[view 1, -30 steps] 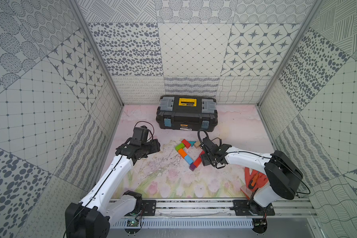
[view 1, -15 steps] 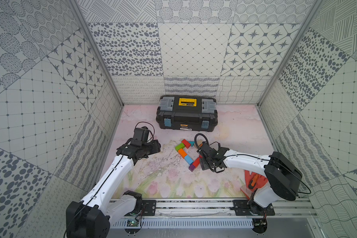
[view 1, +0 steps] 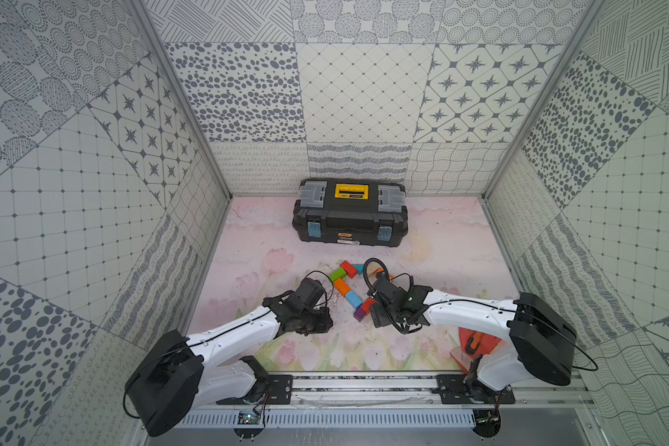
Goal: Assemble a heart with building blocks
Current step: Adjust the building block at the center of the board.
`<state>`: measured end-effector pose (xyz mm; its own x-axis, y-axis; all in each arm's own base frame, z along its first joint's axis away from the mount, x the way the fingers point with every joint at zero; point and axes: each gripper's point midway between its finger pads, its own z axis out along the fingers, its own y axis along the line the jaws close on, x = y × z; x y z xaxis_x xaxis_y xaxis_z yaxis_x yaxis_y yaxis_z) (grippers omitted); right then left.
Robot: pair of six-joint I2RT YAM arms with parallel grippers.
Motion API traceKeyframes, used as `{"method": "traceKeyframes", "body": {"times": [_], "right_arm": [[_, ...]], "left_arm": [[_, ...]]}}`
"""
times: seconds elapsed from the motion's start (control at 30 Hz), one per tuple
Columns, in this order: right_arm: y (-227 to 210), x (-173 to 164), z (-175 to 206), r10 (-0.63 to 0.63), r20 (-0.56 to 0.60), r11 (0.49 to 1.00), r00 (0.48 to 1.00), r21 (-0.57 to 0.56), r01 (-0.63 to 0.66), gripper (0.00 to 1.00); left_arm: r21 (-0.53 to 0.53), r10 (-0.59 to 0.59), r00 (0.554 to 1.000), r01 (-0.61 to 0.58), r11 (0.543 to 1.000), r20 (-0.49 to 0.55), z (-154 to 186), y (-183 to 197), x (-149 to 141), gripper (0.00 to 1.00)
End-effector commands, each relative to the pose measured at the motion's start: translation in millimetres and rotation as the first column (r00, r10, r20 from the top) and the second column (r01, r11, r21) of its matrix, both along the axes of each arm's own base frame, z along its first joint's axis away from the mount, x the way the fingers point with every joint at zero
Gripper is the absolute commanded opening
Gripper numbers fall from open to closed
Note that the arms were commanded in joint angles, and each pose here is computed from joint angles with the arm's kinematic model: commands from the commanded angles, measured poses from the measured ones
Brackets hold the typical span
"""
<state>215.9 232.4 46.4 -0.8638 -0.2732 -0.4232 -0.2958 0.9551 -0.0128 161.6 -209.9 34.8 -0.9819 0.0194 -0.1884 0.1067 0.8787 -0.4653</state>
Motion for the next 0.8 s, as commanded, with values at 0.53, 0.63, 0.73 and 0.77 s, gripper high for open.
{"method": "traceKeyframes", "body": {"times": [0.53,0.63,0.73,0.77], "right_arm": [[-47,13,-5,-0.251,-0.027,0.961,0.967,0.113,0.253,0.86],[-46,13,-5,-0.25,-0.028,0.961,0.968,0.116,0.252,0.86],[-46,12,-6,-0.244,-0.032,0.963,0.969,0.114,0.246,0.86],[-46,12,-7,-0.245,-0.032,0.963,0.969,0.111,0.247,0.86]], "left_arm": [[-0.21,-0.07,0.994,0.052,0.976,-0.081,-13,-89,13,0.27],[-0.202,-0.063,0.995,0.047,0.978,-0.076,-14,-89,15,0.27],[-0.197,-0.055,0.996,0.04,0.98,-0.071,-14,-88,17,0.27],[-0.197,-0.053,0.996,0.039,0.98,-0.069,-13,-88,18,0.27]]}}
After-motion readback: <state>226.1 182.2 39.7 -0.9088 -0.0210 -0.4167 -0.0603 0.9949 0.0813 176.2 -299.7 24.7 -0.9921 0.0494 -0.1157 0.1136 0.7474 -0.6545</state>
